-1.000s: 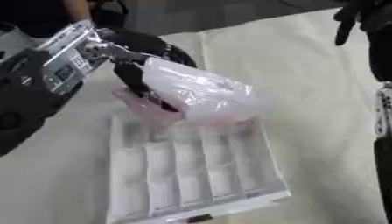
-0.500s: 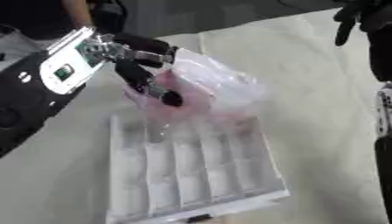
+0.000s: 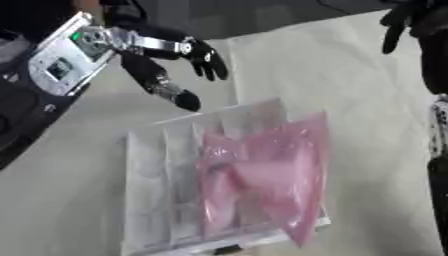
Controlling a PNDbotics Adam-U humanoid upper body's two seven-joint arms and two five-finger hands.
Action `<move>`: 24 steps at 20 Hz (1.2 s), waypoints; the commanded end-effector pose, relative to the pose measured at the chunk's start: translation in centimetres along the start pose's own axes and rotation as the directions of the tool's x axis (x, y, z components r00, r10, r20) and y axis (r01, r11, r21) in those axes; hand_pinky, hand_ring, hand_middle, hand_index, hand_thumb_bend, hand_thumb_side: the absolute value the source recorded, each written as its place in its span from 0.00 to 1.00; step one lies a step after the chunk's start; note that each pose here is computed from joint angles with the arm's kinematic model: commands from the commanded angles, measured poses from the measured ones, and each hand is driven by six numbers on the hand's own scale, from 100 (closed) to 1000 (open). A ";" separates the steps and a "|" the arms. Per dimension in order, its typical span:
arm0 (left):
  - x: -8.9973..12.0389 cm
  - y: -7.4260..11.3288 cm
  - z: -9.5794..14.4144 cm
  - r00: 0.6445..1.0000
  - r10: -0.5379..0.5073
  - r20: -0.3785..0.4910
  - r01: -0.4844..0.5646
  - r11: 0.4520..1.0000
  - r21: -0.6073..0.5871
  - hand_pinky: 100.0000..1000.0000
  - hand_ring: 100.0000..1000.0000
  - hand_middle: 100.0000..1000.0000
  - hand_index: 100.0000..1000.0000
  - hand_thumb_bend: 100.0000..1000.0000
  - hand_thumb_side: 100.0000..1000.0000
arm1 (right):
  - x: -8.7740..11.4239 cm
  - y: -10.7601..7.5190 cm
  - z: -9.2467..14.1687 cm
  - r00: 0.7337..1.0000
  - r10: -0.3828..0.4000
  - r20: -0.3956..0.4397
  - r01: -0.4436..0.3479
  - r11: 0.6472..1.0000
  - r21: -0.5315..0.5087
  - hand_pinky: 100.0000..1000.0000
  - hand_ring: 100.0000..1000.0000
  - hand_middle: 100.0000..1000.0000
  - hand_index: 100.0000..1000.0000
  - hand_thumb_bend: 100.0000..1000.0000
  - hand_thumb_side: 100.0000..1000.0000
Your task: Pick up objects on the table and place them in the box.
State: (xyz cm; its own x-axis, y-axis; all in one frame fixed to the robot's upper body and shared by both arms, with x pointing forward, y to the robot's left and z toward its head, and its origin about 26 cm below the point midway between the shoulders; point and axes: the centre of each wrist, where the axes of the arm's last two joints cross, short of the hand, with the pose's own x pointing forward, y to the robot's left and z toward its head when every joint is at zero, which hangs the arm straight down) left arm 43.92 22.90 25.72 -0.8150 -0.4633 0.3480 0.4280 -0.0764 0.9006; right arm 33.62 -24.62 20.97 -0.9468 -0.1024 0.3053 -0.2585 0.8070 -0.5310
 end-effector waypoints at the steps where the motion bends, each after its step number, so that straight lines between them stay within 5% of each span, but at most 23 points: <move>1: -1.3 1.9 3.8 0.991 -0.132 -0.001 0.132 0.988 -0.081 0.74 0.79 0.82 0.85 0.62 0.80 | 0.4 -0.6 -0.2 1.000 0.024 0.006 -0.024 1.000 0.012 0.26 0.55 0.78 0.54 0.00 0.58; 8: -3.1 2.7 7.6 0.988 -0.120 -0.099 0.119 0.993 -0.011 0.72 0.78 0.81 0.83 0.52 0.84 | 0.3 -0.8 0.1 0.999 0.037 -0.005 -0.037 0.999 0.013 0.26 0.55 0.78 0.54 0.00 0.58; 9: -3.0 2.7 7.8 0.989 -0.117 -0.085 0.119 0.993 0.009 0.71 0.77 0.80 0.84 0.43 0.87 | 0.3 -0.8 0.1 0.999 0.038 -0.005 -0.038 0.999 0.012 0.26 0.55 0.78 0.54 0.00 0.58; 11: -2.3 2.9 8.2 0.993 -0.114 -0.026 0.116 0.991 0.067 0.70 0.77 0.79 0.85 0.05 0.91 | 0.3 -0.8 0.1 0.999 0.040 -0.003 -0.040 0.999 0.010 0.26 0.55 0.78 0.54 0.00 0.58; 12: -1.8 3.1 8.6 0.994 -0.113 0.005 0.112 0.989 0.101 0.70 0.77 0.79 0.85 0.09 0.92 | 0.3 -0.8 0.1 0.999 0.041 -0.003 -0.040 0.999 0.009 0.26 0.55 0.78 0.54 0.00 0.58; 14: -0.1 3.7 9.5 0.987 -0.124 0.099 0.102 0.974 0.204 0.67 0.74 0.76 0.85 0.00 0.65 | 0.3 -0.9 0.1 0.999 0.042 0.000 -0.042 0.999 0.006 0.26 0.55 0.78 0.54 0.00 0.58; 16: 1.5 3.8 10.5 0.978 -0.151 0.144 0.097 0.939 0.331 0.65 0.74 0.78 0.87 0.00 0.58 | 0.3 -0.9 0.0 0.999 0.043 0.003 -0.043 0.999 0.005 0.26 0.55 0.78 0.54 0.00 0.58; 20: 2.7 1.9 10.7 0.976 -0.163 0.147 0.021 0.735 0.677 0.70 0.80 0.85 0.94 0.00 0.63 | 0.4 -0.9 -0.2 0.999 0.044 0.014 -0.044 0.999 -0.004 0.26 0.55 0.77 0.54 0.00 0.58; 24: 3.0 -1.5 7.9 0.966 -0.058 0.254 -0.194 0.491 0.850 0.59 0.72 0.76 0.87 0.00 0.45 | 0.4 -0.8 -0.4 0.999 0.041 0.025 -0.041 0.999 -0.010 0.26 0.55 0.78 0.54 0.00 0.58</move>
State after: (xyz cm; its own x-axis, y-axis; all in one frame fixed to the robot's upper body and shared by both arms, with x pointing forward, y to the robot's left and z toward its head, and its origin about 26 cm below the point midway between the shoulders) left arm 38.28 29.08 26.37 -0.8947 -0.2458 0.3730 0.0756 0.7397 0.6687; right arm 33.70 -25.15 20.93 -0.9521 -0.0791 0.2955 -0.2321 0.8159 -0.5296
